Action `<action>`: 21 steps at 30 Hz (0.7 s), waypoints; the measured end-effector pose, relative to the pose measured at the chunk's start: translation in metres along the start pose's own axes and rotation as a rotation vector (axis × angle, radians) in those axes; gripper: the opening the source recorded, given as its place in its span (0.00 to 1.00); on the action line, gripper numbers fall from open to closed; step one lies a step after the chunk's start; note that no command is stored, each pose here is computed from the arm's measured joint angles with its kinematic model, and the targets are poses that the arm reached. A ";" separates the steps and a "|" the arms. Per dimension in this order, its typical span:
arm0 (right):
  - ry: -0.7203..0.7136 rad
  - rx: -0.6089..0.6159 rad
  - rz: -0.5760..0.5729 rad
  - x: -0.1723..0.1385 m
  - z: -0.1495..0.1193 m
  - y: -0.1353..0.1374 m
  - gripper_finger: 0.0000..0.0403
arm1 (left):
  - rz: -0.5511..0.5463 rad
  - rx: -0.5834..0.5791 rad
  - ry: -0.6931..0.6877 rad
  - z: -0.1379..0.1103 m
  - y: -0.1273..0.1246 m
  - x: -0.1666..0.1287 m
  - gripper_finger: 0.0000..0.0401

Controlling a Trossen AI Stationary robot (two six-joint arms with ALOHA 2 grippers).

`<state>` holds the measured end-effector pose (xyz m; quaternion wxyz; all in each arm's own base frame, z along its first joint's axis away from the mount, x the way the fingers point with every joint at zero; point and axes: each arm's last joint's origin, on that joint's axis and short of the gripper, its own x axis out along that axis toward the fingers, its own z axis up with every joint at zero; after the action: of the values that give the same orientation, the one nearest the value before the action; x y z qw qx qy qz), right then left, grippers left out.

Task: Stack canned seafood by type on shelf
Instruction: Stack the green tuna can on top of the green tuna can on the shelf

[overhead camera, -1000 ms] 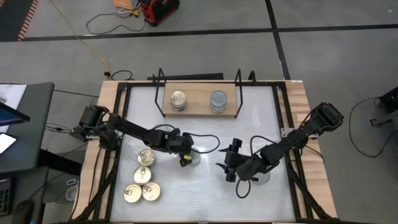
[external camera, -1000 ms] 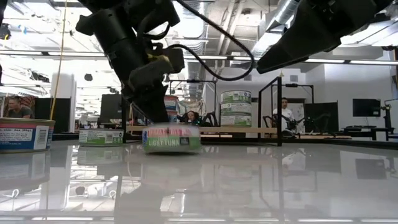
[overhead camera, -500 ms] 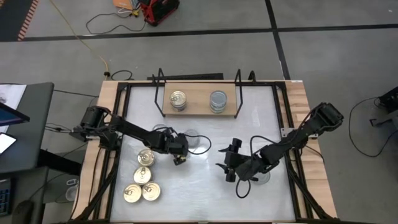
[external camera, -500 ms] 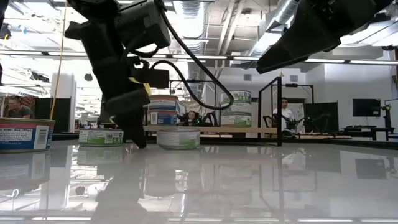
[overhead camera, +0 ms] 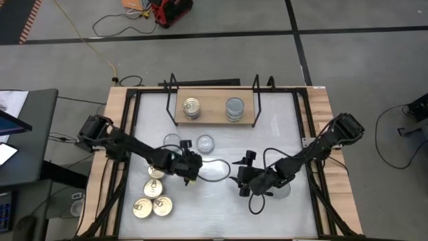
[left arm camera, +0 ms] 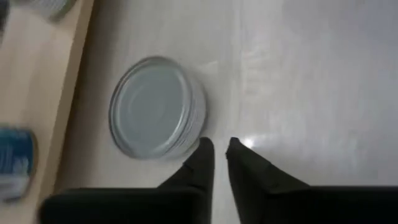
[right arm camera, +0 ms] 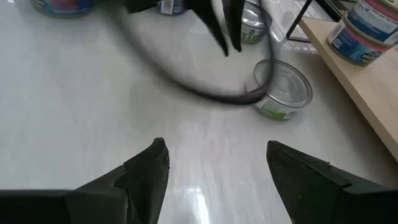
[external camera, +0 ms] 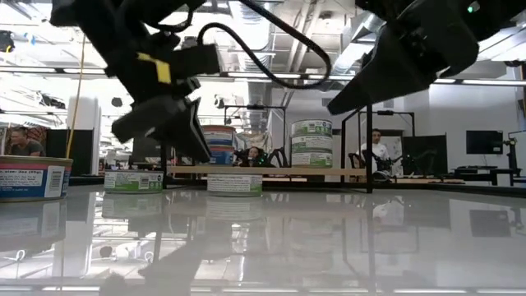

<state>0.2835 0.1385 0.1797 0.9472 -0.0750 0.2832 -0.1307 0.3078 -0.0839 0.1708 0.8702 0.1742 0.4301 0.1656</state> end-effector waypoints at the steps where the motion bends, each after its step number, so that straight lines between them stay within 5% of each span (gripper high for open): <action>1: 0.001 -0.001 -0.002 0.001 0.000 0.000 0.73 | 0.008 0.037 -0.004 0.000 -0.004 0.002 0.14; 7: 0.001 0.001 -0.010 0.004 0.000 -0.002 0.73 | 0.182 0.199 -0.014 -0.003 -0.015 0.012 0.32; 10: 0.000 -0.006 -0.010 0.004 0.001 -0.002 0.73 | 0.177 0.227 -0.008 -0.003 -0.012 0.014 0.37; 21: -0.006 -0.004 -0.008 0.004 0.001 -0.002 0.73 | 0.090 0.328 0.049 -0.002 0.010 0.031 0.31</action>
<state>0.2866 0.1359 0.1792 0.9473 -0.0781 0.2804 -0.1335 0.3230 -0.0614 0.1523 0.8111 0.3288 0.4643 0.1361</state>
